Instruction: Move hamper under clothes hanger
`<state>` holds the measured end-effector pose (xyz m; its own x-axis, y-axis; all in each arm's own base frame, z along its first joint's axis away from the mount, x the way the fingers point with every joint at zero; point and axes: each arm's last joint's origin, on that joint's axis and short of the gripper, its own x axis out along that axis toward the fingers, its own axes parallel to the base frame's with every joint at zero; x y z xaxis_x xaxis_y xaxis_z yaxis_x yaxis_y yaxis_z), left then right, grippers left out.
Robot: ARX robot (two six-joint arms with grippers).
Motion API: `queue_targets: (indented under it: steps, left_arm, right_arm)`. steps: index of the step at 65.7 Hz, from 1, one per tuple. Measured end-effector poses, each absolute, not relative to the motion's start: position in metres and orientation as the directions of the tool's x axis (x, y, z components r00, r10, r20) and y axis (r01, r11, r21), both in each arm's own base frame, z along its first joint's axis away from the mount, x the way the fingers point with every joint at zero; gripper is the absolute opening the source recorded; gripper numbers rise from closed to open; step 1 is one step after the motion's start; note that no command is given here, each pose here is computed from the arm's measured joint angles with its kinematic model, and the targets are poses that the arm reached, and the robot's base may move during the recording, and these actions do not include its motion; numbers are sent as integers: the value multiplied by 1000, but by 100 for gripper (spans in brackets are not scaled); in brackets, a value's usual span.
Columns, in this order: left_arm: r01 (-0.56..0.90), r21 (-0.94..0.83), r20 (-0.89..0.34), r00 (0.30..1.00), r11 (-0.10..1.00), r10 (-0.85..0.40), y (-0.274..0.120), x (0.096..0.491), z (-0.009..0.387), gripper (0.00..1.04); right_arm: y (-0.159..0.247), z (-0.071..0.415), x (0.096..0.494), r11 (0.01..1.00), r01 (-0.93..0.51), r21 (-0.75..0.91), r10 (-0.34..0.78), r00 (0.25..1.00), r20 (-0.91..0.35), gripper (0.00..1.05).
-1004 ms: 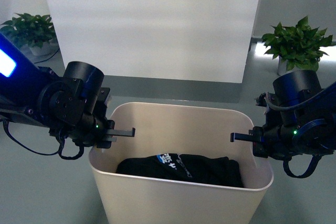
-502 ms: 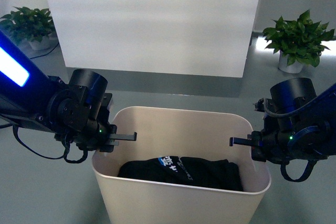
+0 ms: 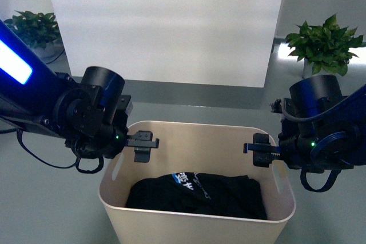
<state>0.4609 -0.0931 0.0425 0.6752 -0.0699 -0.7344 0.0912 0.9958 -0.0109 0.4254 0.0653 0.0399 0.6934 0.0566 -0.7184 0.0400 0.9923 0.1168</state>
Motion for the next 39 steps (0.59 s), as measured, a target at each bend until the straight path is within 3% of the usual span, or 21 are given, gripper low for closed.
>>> queue_targets:
  steps: [10, 15, 29, 39]
  left_arm:
    - [105, -20, -664, 742, 994, -92, -98, 458, 82, 99]
    - [115, -20, -623, 776, 993, -103, -100, 453, 101, 98]
    - [141, 7, -437, 891, 990, -124, -103, 424, 154, 98]
    - [191, -7, -227, 956, 982, -187, -101, 381, 189, 98]
  right_arm:
    - [67, 70, 422, 992, 23, 126, 67, 742, -667, 88]
    - [67, 86, 418, 992, 18, 128, 68, 772, -632, 98]
    - [67, 136, 397, 998, 8, 69, 26, 884, -467, 97]
    - [68, 171, 366, 999, 2, 44, 10, 962, -273, 97]
